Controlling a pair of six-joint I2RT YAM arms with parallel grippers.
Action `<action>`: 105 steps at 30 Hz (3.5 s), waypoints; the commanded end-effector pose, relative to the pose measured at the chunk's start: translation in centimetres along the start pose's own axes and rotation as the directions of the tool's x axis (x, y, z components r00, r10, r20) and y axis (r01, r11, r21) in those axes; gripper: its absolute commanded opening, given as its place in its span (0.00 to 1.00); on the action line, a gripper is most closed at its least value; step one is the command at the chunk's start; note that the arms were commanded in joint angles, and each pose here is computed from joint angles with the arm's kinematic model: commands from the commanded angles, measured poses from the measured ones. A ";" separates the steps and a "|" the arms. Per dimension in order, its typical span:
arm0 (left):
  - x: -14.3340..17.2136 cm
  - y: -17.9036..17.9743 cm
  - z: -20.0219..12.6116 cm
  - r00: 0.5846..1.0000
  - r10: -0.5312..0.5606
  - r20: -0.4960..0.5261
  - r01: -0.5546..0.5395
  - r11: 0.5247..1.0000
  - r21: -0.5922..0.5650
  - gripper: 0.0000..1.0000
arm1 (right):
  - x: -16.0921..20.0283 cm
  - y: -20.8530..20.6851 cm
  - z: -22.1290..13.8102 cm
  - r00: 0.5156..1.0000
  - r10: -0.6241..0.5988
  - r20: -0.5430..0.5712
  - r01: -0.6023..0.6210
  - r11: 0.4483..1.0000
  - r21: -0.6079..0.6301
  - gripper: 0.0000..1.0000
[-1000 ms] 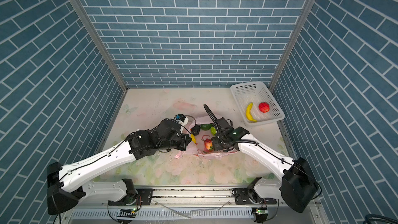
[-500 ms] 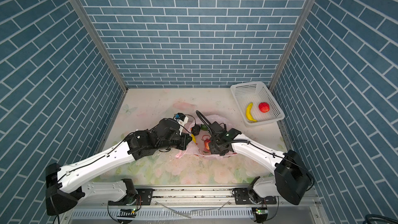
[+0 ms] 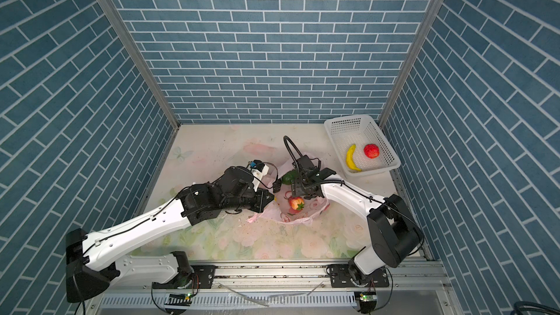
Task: Untie the knot of the plastic bag and take out the fruit
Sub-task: Pick up the fruit from the plastic bag.
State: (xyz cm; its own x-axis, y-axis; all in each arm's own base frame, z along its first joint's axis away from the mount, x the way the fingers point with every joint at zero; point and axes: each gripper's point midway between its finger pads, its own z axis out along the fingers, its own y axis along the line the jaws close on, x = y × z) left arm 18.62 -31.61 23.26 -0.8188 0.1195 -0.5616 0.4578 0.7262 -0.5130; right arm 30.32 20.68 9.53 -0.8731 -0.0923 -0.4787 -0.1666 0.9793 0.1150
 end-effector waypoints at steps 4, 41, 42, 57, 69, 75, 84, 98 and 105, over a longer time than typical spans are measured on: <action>1.7 -0.2 1.5 0.998 0.026 -0.061 -0.025 1.000 0.019 0.00 | -4.5 -1.5 0.1 0.972 0.185 0.142 -0.189 0.982 0.012 0.84; -1.6 -1.5 2.7 0.999 0.030 0.028 -0.031 0.999 0.015 0.00 | -4.1 -1.0 5.3 0.936 0.320 0.148 -0.314 0.947 -0.063 0.85; -1.3 -1.3 2.7 0.999 0.028 0.021 -0.029 1.000 0.011 0.00 | -4.2 -1.0 5.6 0.937 0.321 0.139 -0.316 0.947 -0.056 0.85; 0.7 0.0 2.7 1.000 0.008 -0.019 -0.009 1.000 -0.004 0.00 | -4.4 -0.6 5.7 0.937 0.321 0.137 -0.313 0.947 -0.079 0.53; -0.5 0.2 2.2 0.999 0.003 0.046 -0.002 1.000 -0.023 0.00 | -1.5 1.5 0.5 0.964 0.261 0.056 -0.240 0.939 -0.246 0.51; -1.0 0.1 1.9 0.998 0.006 0.067 -0.005 1.000 -0.022 0.00 | 0.4 3.0 -0.9 0.977 0.213 0.003 -0.200 0.922 -0.331 0.51; -1.1 0.0 2.2 0.998 0.011 0.066 -0.009 1.000 -0.022 0.00 | 1.4 6.6 -3.6 0.999 0.037 0.003 -0.032 0.913 -0.407 0.51; -0.4 0.8 1.6 0.999 0.011 0.031 -0.009 0.998 -0.064 0.00 | 2.1 7.3 -10.0 0.997 -0.053 0.065 0.074 0.909 -0.410 0.51; -0.4 1.3 0.5 1.000 0.023 -0.002 -0.023 0.994 -0.109 0.00 | 1.9 6.6 -14.0 0.994 -0.057 0.096 0.093 0.902 -0.421 0.51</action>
State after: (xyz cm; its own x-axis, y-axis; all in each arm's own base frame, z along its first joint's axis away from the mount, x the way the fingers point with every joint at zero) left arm 19.74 -31.82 21.29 -0.8164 0.1266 -0.5634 0.4306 0.7836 -0.4479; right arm 21.71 25.31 18.82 -0.8417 -0.1145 -0.5276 -0.3931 0.7999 0.4535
